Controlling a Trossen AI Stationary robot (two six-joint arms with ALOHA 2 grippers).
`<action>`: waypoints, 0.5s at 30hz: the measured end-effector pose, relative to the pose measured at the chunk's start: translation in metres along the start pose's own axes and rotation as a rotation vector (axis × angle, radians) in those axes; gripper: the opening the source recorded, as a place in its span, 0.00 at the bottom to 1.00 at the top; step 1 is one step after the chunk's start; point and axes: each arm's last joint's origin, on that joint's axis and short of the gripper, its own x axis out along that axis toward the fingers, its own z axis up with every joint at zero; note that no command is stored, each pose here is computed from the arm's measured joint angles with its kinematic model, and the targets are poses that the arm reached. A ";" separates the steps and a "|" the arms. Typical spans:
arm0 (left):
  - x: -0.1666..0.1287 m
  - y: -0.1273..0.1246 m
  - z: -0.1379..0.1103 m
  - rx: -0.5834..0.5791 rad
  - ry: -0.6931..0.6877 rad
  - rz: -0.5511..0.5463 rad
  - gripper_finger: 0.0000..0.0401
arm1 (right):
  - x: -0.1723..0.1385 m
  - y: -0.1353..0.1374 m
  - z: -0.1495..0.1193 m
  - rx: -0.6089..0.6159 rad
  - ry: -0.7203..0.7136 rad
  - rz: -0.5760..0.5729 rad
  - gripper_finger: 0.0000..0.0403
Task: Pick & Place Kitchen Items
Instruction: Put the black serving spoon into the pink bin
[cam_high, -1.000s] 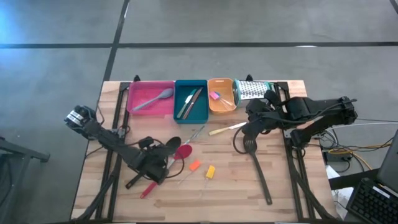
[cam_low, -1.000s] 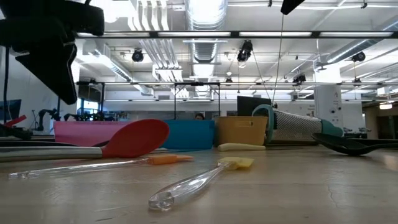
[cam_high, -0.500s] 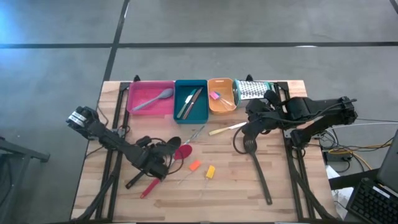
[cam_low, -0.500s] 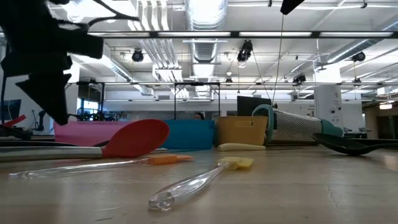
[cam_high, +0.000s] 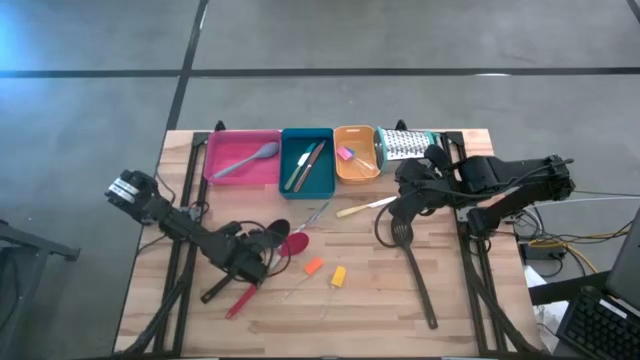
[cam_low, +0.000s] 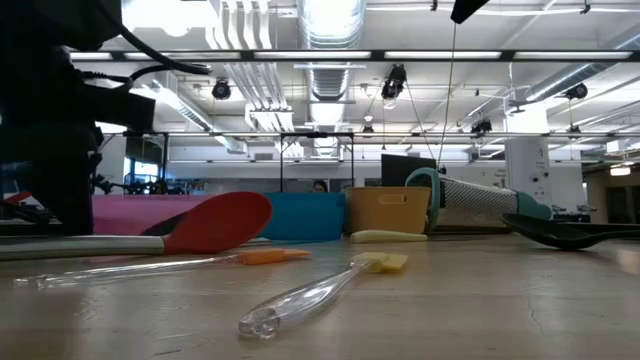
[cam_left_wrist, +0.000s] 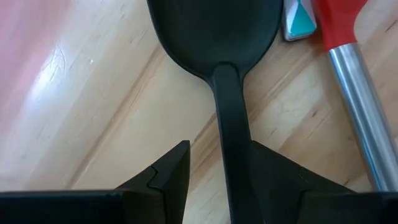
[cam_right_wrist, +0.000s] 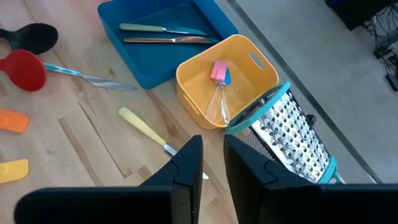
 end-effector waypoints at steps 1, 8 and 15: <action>0.001 0.001 0.000 -0.001 0.001 0.002 0.41 | 0.000 0.000 0.000 0.000 0.000 0.000 0.15; -0.003 -0.001 0.003 0.024 0.008 -0.016 0.41 | 0.000 0.000 0.000 0.001 -0.001 0.000 0.16; -0.014 -0.009 0.010 0.081 0.010 -0.079 0.41 | 0.000 0.000 0.000 0.001 -0.001 0.001 0.14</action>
